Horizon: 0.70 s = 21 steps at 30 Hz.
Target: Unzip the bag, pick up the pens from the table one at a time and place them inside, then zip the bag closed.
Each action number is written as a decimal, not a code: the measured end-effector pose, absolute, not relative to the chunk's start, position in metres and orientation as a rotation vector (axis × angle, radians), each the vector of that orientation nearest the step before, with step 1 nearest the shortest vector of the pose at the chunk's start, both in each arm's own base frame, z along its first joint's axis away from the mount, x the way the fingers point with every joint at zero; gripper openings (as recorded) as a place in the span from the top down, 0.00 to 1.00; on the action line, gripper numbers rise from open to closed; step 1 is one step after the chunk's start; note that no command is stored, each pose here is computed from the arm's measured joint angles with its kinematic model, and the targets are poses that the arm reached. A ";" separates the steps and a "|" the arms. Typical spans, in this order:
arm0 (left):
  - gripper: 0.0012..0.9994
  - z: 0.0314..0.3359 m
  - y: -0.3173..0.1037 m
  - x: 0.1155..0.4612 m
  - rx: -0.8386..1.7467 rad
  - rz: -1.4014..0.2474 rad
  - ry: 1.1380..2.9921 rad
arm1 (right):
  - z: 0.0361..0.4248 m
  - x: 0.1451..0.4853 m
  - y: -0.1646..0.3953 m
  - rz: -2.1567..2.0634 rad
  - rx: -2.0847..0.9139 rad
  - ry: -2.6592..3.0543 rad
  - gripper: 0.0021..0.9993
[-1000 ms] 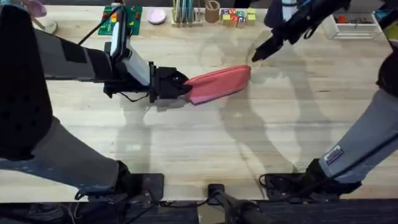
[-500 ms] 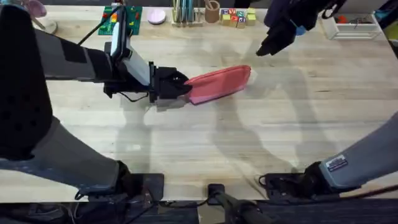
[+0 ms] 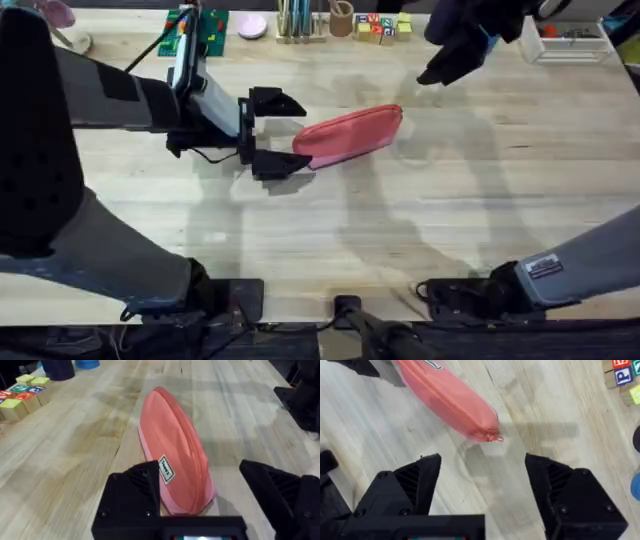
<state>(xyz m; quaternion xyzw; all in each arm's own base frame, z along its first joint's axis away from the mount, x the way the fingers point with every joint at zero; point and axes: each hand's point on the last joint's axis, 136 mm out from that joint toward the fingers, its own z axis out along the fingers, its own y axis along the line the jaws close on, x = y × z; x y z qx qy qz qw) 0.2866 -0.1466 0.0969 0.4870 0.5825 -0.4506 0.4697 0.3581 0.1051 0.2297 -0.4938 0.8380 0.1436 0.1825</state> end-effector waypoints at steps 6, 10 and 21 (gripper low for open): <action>0.00 0.098 -0.147 0.283 1.176 -1.133 1.447 | 0.229 0.356 0.105 0.410 -1.398 2.370 0.00; 0.00 0.103 -0.146 0.281 1.170 -1.150 1.520 | 0.228 0.353 0.104 0.413 -1.401 2.385 0.00; 0.00 0.194 -0.121 0.315 1.187 -0.758 1.784 | 0.262 0.329 0.093 0.295 -1.394 2.351 0.00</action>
